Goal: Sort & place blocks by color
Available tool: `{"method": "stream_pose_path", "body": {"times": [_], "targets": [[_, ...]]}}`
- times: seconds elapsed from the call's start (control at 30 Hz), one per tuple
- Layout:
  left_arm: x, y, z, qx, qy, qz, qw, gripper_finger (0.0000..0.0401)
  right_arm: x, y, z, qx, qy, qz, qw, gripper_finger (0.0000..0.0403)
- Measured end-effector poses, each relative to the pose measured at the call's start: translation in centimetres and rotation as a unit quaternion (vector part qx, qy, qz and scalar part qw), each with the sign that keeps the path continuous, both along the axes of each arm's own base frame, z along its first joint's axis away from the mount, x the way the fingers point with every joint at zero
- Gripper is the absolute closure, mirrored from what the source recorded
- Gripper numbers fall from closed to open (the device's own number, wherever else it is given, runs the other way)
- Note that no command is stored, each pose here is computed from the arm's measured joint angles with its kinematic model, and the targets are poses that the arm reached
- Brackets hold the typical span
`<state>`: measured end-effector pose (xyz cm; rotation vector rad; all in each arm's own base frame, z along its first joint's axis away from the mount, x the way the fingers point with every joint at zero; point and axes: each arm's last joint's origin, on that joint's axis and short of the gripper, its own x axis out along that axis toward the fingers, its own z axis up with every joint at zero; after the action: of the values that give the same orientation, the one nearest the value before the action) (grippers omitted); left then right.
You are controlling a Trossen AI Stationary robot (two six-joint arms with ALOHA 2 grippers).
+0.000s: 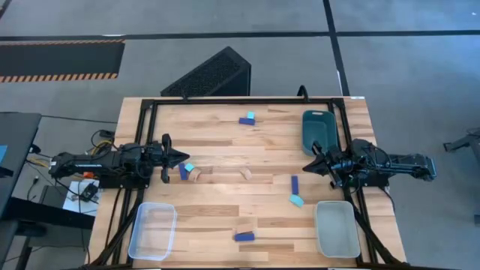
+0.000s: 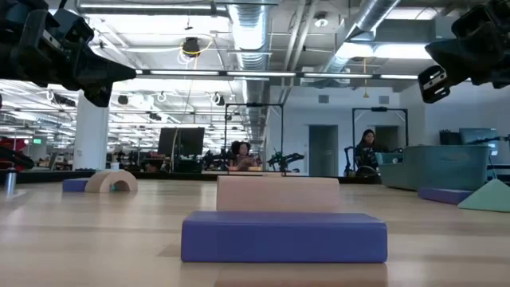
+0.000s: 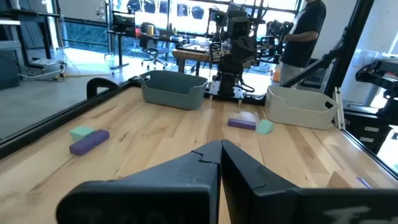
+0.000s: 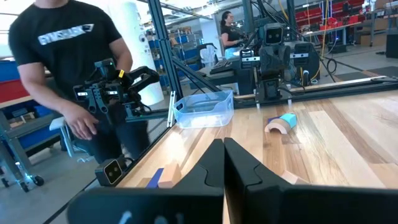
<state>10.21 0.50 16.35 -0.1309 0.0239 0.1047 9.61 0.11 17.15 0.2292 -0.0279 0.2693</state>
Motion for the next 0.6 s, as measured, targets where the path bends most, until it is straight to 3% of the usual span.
{"method": "stream_pose_path", "body": {"times": [0.47, 0.6], "targets": [[0.0, 0.0, 0.01, 0.0, 0.0, 0.0, 1.0, 0.0401, 0.0, 0.0, 0.01, 0.0, 0.0, 0.0, 1.0, 0.0391], [-0.08, 0.55, 0.25, -0.066, -0.026, 0.096, 0.993, 0.0401, 0.0, 0.0, 0.0, 0.0, 0.0, 0.0, 1.0, 0.0391]]}}
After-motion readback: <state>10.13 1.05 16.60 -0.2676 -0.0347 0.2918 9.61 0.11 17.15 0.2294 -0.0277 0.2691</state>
